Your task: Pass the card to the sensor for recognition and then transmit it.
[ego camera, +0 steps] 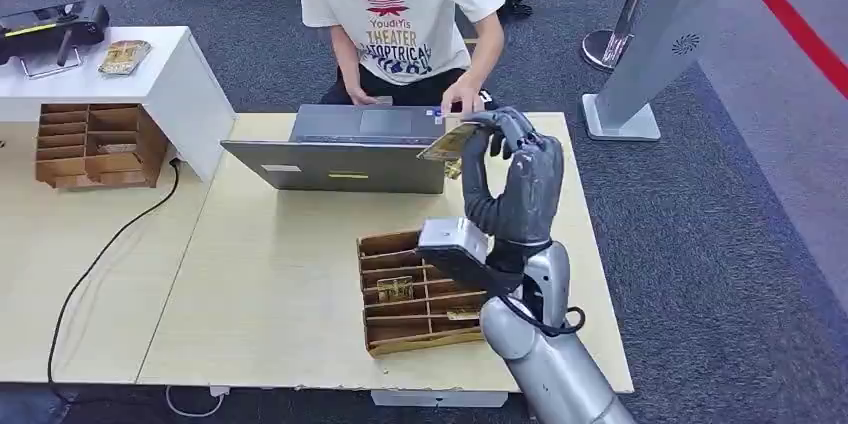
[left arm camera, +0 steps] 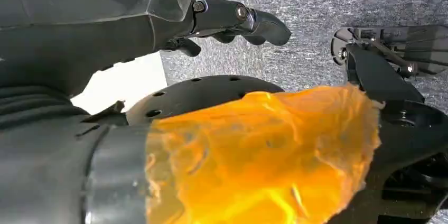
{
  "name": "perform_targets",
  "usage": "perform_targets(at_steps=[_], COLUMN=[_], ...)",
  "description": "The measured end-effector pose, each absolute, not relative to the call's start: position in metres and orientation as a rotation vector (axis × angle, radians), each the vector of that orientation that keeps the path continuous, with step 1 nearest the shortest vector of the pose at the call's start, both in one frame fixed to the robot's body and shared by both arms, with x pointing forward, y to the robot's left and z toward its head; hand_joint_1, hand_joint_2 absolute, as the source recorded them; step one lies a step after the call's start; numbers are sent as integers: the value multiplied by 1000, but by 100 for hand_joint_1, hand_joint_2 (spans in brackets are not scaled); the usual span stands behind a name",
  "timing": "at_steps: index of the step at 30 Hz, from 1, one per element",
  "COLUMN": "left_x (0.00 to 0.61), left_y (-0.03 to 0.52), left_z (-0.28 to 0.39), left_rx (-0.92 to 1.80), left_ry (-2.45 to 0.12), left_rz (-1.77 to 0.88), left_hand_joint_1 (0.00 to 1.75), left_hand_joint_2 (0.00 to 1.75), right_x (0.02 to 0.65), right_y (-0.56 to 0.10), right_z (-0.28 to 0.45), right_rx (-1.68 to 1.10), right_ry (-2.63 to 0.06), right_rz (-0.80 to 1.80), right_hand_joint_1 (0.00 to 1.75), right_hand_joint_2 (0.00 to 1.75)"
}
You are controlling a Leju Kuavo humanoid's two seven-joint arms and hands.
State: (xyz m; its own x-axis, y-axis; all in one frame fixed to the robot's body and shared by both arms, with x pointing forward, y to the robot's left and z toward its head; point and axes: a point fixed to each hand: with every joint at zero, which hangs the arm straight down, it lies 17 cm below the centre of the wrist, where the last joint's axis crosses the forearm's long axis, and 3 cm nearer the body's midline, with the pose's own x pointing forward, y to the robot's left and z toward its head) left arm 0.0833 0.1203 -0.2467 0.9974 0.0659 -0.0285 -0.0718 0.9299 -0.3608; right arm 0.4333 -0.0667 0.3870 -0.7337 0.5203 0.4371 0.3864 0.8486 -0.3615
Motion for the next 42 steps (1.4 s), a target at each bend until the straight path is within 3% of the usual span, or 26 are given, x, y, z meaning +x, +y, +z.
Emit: perform_targets(at_steps=[9,18,39,41,42], left_x=[88,89,83,83,84], left_y=[119,116,112,111,110], left_z=[-245,-244,-245,-244,-244], left_rx=[-376,-380,-364,-366,-366], left_ry=[8,7,29,30,29], left_rz=[51,41,6,1,0], left_hand_joint_1=[0,0,0,0,0], left_hand_joint_2=[0,0,0,0,0], right_x=[454,467,482,483,483], right_y=[2,29,26,19,16], right_z=[404,405,397,394,393], right_rx=[-643,-638,-707,-719,-723], right_ry=[-2503,-2480,-2436,-2432,-2431], right_rz=[499,568,622,621,620], right_hand_joint_1=[175,175,175,168,175], right_hand_joint_2=[175,175,175,175,175])
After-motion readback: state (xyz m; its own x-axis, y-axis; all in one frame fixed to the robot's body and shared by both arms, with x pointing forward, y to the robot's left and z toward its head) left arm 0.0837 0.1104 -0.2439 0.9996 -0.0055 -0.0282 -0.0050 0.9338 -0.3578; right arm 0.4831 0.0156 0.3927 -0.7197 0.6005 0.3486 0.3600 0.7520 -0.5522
